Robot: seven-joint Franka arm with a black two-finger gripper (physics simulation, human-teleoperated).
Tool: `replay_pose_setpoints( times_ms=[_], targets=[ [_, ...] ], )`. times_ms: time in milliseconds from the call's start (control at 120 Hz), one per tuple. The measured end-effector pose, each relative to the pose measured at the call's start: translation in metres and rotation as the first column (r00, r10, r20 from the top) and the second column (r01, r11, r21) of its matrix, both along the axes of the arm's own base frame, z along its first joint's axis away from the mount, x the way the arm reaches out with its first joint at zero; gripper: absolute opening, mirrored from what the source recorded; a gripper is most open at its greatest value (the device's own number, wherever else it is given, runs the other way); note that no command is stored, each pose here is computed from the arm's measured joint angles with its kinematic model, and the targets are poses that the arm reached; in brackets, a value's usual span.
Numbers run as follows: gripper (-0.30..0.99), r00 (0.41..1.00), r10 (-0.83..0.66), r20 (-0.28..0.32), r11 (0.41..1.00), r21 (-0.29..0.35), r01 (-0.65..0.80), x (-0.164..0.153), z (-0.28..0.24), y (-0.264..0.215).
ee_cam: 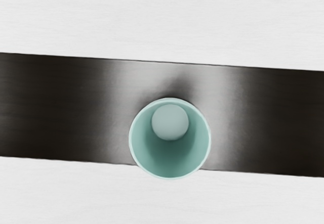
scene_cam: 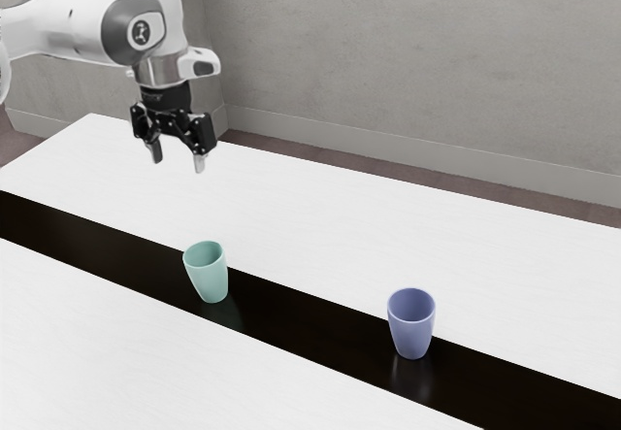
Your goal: Place the left cup onto the right cup
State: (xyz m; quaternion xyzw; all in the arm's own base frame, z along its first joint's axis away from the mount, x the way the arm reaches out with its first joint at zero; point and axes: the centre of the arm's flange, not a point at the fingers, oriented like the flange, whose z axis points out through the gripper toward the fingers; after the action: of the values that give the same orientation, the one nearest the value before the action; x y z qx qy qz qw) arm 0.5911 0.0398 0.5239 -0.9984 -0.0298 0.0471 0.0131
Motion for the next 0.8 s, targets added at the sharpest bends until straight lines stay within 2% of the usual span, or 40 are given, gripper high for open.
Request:
replay_pose_setpoints(
  times_ms=[333, 800],
  targets=[
    [0.67, 1.000, -0.006, 0.010, 1.000, 0.001, 0.006, 0.002, -0.027, -0.002],
    [0.67, 0.999, -0.052, 0.002, 0.999, -0.007, 0.052, -0.007, -0.059, -0.031]
  ],
)
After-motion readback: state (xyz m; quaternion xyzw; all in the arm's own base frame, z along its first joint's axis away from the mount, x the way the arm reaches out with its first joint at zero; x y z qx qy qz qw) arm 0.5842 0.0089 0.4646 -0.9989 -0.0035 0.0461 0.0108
